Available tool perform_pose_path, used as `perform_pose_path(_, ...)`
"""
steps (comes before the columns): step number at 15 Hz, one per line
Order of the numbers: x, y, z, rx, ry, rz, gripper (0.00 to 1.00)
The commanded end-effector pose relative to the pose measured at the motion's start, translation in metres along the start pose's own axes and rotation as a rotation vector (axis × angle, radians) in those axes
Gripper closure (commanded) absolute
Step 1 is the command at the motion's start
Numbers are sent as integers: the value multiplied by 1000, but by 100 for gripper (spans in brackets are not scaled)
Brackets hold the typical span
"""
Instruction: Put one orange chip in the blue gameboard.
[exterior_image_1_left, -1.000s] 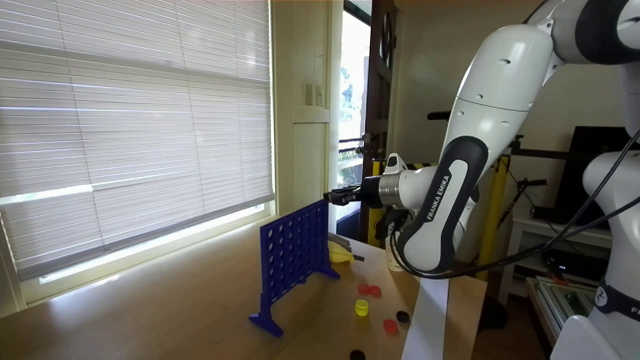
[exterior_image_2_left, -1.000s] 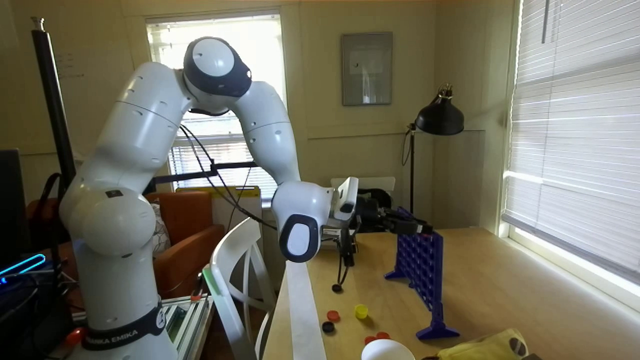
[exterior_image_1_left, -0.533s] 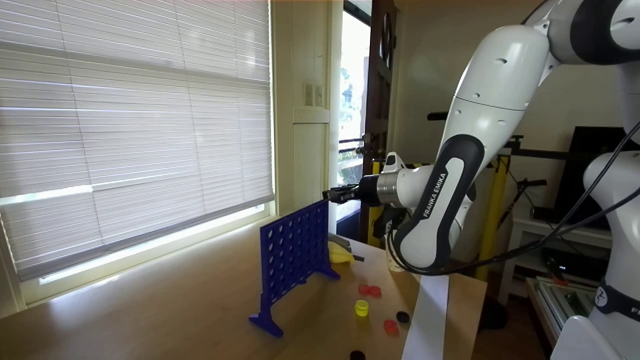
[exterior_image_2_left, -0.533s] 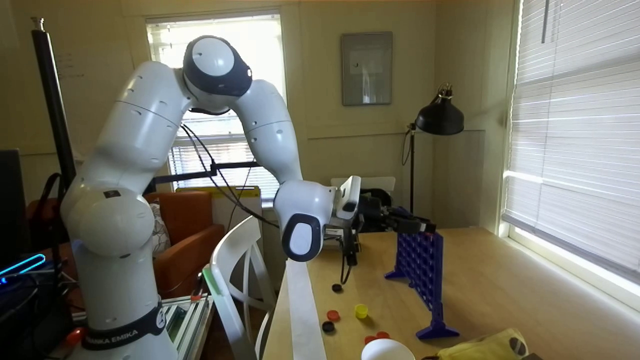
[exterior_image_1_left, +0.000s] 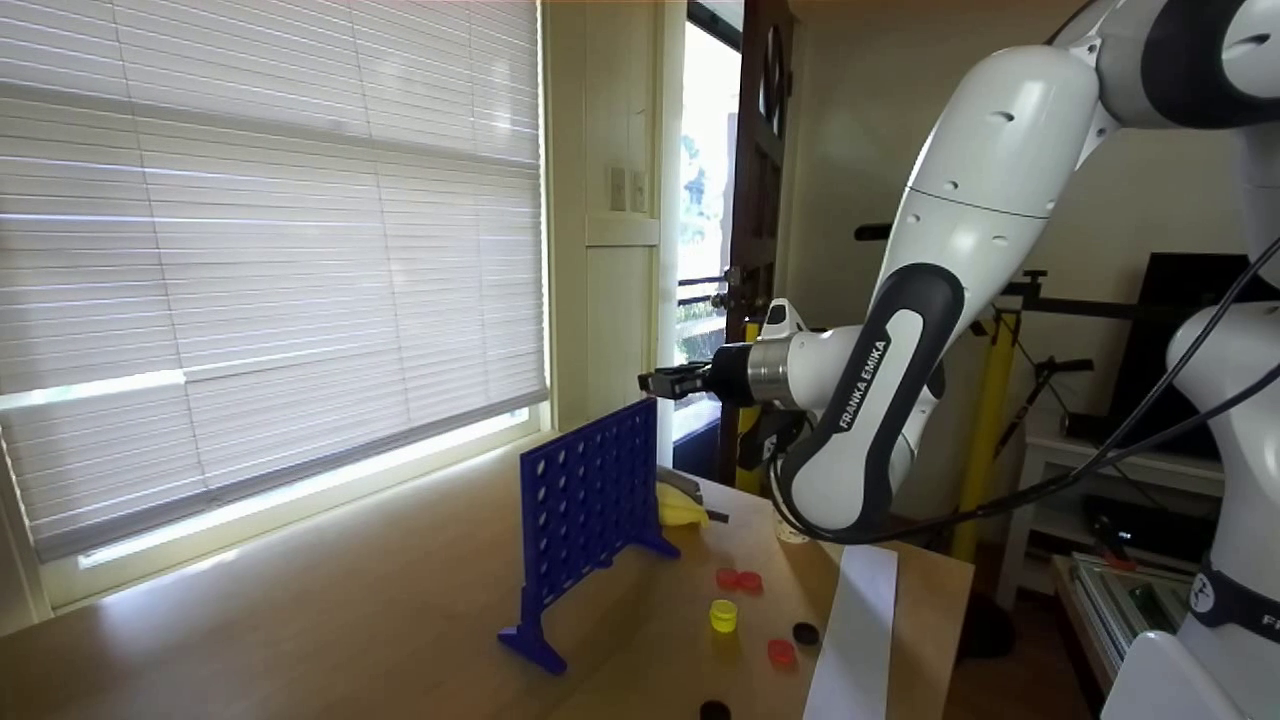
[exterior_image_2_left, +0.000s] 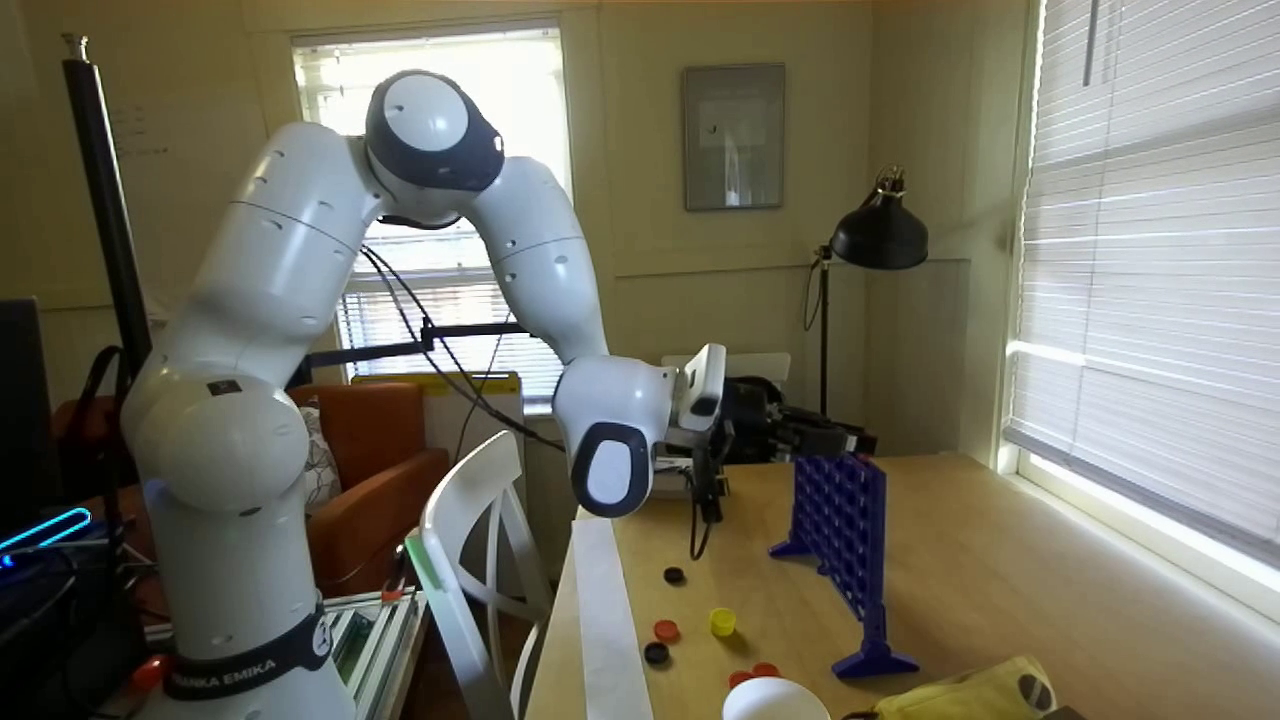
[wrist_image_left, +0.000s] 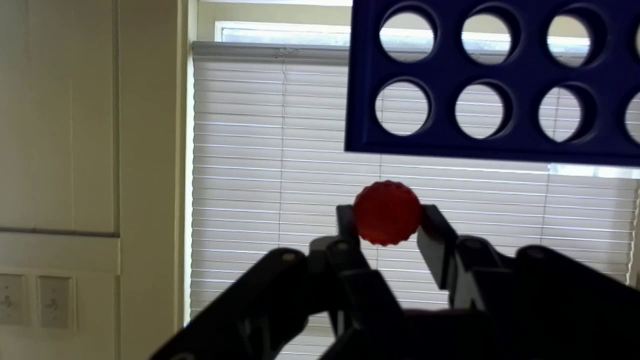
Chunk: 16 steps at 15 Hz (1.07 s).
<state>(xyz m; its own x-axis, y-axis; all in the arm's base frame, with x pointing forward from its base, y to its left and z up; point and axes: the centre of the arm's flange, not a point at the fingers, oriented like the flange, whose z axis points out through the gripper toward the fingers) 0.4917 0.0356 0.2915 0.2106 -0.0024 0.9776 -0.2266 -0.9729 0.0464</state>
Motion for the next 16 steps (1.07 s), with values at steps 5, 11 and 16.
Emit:
perform_pose_path(5, 0, -3, 6, -4, 27, -9, 90)
perform_pose_path(11, -7, -3, 9, -6, 23, -21, 90)
perform_pose_path(16, -9, -4, 11, -4, 25, -22, 90)
